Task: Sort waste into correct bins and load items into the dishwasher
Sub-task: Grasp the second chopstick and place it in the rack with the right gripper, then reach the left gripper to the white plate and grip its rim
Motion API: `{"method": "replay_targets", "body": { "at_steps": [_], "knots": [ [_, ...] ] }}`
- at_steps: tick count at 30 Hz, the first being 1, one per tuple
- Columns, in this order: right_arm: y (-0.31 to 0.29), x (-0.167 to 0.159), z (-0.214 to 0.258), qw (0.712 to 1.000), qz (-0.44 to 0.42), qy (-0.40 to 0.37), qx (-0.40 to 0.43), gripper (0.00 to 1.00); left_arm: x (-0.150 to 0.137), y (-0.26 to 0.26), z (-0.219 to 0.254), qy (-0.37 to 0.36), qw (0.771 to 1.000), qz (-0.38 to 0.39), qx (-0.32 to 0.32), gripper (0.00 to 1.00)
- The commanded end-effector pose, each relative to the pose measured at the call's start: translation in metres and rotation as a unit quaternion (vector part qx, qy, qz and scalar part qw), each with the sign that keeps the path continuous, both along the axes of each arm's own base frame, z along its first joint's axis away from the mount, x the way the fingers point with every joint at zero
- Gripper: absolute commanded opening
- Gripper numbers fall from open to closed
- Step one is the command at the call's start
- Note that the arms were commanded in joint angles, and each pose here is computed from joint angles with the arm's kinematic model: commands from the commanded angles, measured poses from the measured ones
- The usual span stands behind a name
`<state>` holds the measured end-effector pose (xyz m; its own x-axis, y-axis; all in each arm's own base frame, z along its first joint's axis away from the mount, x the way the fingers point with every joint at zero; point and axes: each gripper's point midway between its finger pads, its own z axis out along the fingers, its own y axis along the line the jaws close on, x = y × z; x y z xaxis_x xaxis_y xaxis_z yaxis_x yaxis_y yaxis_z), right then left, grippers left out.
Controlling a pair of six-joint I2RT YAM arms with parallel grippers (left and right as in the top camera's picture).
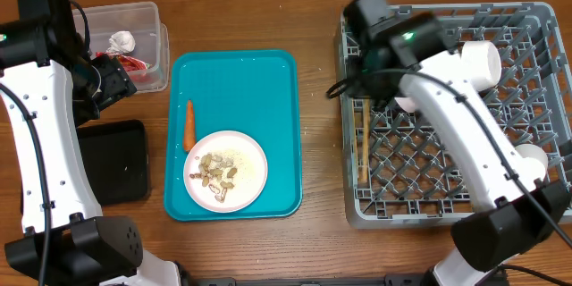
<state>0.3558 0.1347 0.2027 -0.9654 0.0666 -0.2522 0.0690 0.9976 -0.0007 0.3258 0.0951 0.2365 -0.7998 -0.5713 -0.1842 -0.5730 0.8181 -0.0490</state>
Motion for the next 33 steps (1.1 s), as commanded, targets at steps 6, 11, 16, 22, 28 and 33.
{"method": "replay_targets", "body": {
  "at_steps": [6, 11, 16, 22, 28, 33],
  "knots": [
    [-0.017, -0.01, -0.051, 0.997, 0.028, 0.055, -0.039, 0.04, 0.001, -0.003, 0.006, -0.01, 1.0, -0.007, -0.002, 0.72],
    [-0.014, -0.011, -0.077, 0.997, 0.033, 0.061, -0.034, 0.04, 0.002, -0.004, 0.006, -0.011, 1.0, -0.007, -0.004, 0.72],
    [-0.013, -0.008, -0.095, 0.997, 0.035, 0.054, -0.031, 0.04, 0.001, -0.004, 0.006, -0.01, 1.0, -0.007, -0.005, 0.72],
    [-0.012, -0.006, -0.103, 0.998, 0.035, 0.049, -0.029, 0.14, 0.001, -0.004, 0.006, -0.01, 1.0, -0.007, -0.005, 0.72],
    [-0.009, -0.005, -0.101, 0.998, 0.035, 0.046, -0.021, 0.31, 0.002, -0.006, 0.006, -0.013, 1.0, -0.009, -0.012, 0.72],
    [0.0, 0.001, -0.069, 0.999, 0.038, 0.011, 0.013, 0.34, 0.006, -0.019, 0.006, -0.02, 0.999, -0.02, -0.038, 0.72]
  ]
}}
